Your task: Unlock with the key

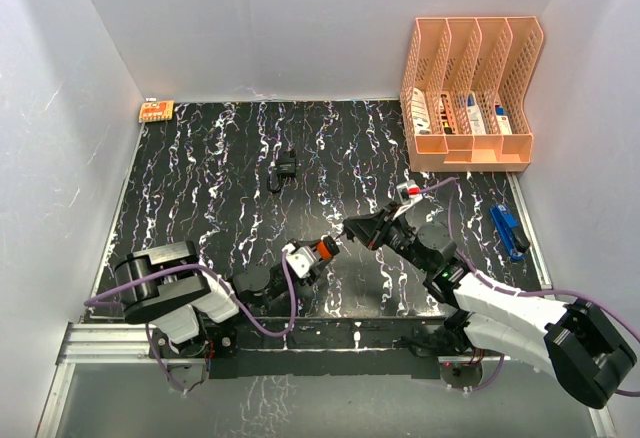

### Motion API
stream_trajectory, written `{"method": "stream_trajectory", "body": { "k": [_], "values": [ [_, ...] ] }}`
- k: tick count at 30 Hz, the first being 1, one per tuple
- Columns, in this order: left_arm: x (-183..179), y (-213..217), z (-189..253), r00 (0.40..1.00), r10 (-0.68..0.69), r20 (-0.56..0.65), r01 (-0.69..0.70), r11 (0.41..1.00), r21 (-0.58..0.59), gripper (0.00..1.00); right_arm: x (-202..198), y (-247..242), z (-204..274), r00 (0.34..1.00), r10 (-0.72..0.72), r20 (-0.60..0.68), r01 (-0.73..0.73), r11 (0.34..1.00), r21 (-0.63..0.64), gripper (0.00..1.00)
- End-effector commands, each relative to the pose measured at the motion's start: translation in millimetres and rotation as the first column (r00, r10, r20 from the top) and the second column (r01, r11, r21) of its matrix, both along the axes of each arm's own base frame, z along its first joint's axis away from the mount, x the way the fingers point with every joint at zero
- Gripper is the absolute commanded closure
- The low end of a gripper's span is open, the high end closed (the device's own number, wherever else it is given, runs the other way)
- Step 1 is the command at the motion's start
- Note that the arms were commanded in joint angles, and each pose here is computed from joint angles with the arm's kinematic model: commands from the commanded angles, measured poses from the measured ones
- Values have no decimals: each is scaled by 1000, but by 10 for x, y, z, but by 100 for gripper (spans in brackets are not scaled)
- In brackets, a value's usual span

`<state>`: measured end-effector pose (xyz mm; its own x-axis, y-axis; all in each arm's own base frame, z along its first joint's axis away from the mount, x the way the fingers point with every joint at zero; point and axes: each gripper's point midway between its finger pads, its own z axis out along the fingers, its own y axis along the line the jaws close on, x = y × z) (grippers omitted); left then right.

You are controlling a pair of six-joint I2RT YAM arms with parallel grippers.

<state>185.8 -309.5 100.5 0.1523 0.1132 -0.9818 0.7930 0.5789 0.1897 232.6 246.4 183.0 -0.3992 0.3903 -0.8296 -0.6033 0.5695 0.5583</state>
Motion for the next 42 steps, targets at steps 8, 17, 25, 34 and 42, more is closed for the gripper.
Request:
{"method": "stream_trajectory", "body": {
  "k": [8,17,25,34,42],
  "values": [
    [-53,-3,706,993,-9,115,36,971,-237,100,-13,14,98,998,-11,63,10,1000,17,100],
    [-47,-33,695,994,-13,111,39,972,-232,100,-43,59,89,998,3,65,-4,1000,16,100],
    [-32,-52,694,994,-10,107,34,973,-228,100,-79,108,76,998,20,64,-21,1000,17,100],
    [-35,-59,722,994,-12,111,38,972,-234,100,-95,128,20,998,24,55,-24,1000,9,100],
    [-27,-89,793,993,-14,117,42,968,-249,100,-112,152,-2,998,34,53,-35,999,10,100]
  ]
}}
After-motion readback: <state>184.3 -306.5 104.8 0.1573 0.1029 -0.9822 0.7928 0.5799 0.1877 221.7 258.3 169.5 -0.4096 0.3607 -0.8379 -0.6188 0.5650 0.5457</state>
